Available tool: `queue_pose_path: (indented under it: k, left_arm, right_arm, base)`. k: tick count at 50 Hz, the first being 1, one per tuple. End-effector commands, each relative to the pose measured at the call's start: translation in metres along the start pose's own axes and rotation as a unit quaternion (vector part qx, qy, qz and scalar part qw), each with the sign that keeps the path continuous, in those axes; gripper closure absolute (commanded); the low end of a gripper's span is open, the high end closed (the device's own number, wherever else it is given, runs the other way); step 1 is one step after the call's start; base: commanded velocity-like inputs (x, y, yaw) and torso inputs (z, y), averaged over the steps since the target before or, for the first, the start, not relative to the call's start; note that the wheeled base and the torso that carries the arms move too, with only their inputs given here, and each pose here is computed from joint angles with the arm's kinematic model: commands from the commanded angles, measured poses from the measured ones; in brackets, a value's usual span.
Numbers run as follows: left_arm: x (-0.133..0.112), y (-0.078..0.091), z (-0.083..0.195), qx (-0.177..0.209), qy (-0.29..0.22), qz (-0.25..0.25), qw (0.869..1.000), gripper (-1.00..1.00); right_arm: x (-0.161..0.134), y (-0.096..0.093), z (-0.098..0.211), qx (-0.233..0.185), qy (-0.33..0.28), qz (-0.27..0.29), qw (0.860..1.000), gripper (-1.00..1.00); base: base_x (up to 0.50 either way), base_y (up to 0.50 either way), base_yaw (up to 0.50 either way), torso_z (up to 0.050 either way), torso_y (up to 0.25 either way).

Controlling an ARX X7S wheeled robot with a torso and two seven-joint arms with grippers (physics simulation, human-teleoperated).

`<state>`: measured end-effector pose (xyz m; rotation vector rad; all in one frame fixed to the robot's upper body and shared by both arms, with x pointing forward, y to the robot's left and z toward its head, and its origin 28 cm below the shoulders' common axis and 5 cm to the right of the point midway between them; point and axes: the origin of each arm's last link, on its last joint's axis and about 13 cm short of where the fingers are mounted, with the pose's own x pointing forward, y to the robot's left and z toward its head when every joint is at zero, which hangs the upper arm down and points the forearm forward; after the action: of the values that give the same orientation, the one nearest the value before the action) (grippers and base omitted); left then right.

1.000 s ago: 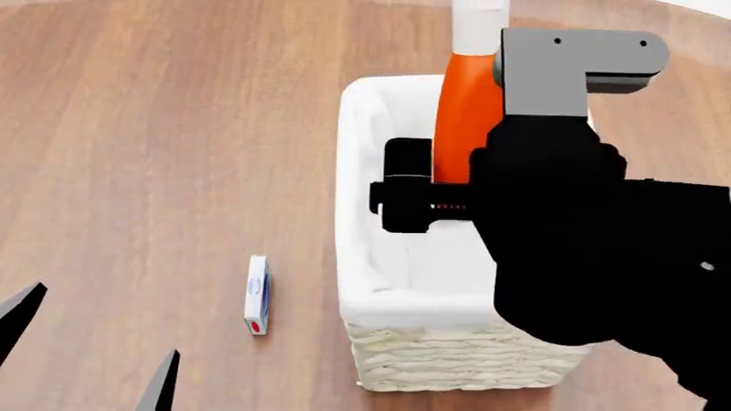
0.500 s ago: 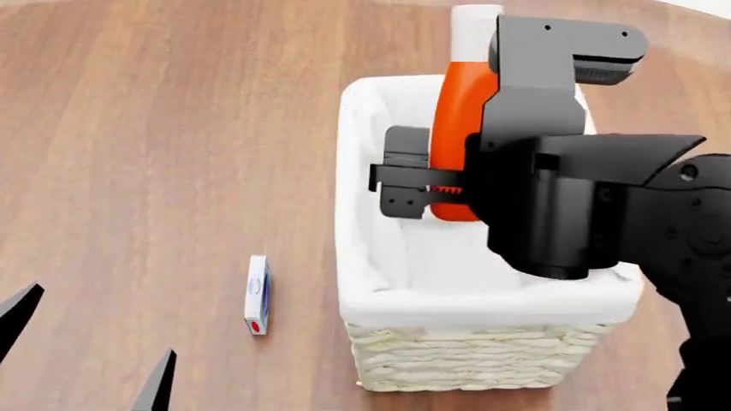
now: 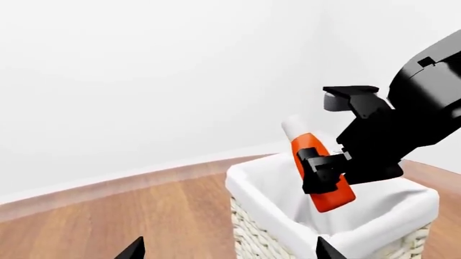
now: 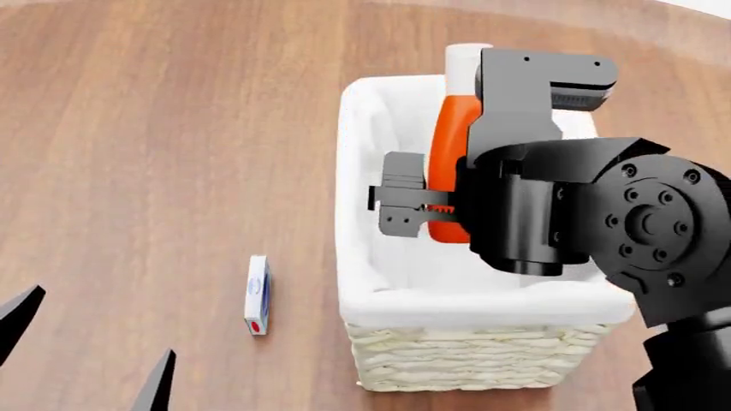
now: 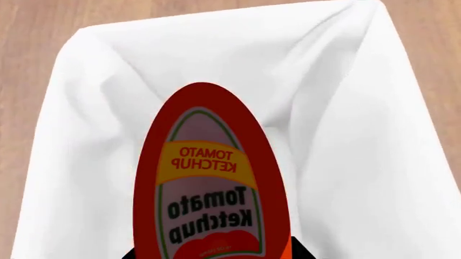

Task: Pick up the ketchup, and put it in the basket.

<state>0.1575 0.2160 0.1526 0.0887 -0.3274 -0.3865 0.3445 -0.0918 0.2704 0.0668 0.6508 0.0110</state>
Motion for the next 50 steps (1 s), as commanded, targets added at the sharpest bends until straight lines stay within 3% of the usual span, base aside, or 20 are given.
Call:
queue_pose_path:
  k: [1, 50]
  left_arm:
    - [0.009, 0.007, 0.0, 0.003, -0.015, 0.026, 1.0, -1.0]
    - [0.011, 0.007, -0.003, -0.002, -0.012, 0.024, 1.0, -1.0]
  right_arm:
    - [0.012, 0.003, 0.002, 0.004, -0.005, 0.007, 1.0, 1.0]
    - [0.053, 0.003, -0.007, -0.013, 0.011, -0.007, 1.0, 1.0]
  base:
    - [0.0, 0.0, 0.0, 0.0, 0.0]
    - [0.0, 0.0, 0.0, 0.0, 0.0]
